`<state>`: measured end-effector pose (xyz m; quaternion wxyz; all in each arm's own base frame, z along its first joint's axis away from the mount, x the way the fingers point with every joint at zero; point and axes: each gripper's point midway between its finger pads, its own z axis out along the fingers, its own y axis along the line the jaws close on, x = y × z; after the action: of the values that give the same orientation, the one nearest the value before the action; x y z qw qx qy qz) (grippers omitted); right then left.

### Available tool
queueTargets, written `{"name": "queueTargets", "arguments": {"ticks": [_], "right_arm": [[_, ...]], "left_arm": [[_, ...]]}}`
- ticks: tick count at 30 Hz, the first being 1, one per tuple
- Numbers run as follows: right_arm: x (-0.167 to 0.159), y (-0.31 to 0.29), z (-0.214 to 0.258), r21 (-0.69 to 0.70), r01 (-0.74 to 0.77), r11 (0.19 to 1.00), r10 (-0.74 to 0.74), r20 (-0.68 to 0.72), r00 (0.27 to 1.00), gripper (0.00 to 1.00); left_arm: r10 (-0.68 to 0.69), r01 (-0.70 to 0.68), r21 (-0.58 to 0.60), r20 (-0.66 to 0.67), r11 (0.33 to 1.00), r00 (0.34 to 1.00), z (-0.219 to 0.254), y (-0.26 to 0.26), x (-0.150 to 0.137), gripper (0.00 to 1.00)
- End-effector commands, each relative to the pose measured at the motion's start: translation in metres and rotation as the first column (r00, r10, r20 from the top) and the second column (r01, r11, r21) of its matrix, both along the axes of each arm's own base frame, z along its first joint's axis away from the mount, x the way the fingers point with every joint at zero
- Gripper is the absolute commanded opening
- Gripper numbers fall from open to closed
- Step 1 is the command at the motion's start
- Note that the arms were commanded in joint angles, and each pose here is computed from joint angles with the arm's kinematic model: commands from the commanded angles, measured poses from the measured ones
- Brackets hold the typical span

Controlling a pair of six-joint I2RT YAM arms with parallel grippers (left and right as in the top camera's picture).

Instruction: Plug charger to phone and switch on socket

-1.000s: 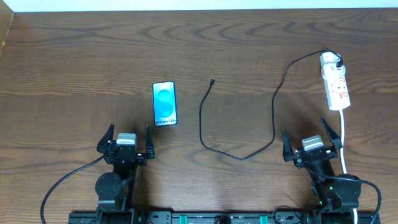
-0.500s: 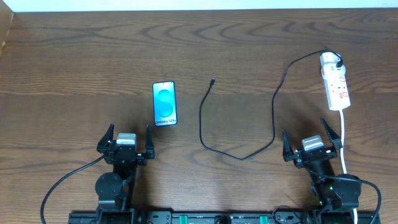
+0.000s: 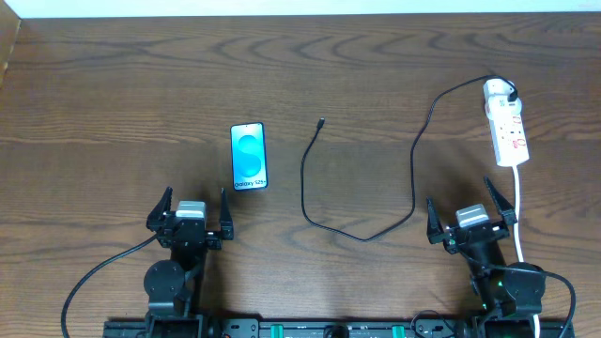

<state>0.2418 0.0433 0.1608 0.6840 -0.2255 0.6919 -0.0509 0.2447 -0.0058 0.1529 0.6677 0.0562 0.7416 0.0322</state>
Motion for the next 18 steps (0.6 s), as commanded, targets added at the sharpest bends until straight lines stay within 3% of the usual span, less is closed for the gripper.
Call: {"name": "queueTargets", "arguments": {"ticks": [1, 18], "right_arm": [[-0.0005, 0.0022, -0.0010, 0.012, -0.008, 1.000, 0.008, -0.006, 1.000, 0.99], [-0.0005, 0.0022, -0.0010, 0.012, -0.008, 1.000, 0.008, -0.006, 1.000, 0.99]], "left_arm": [[0.012, -0.011, 0.019, -0.045, 1.000, 0.999, -0.0155, 0.0027, -0.0006, 0.96], [-0.003, 0.004, 0.012, -0.061, 1.000, 0.998, -0.0190, 0.0000, -0.0003, 0.96]]}}
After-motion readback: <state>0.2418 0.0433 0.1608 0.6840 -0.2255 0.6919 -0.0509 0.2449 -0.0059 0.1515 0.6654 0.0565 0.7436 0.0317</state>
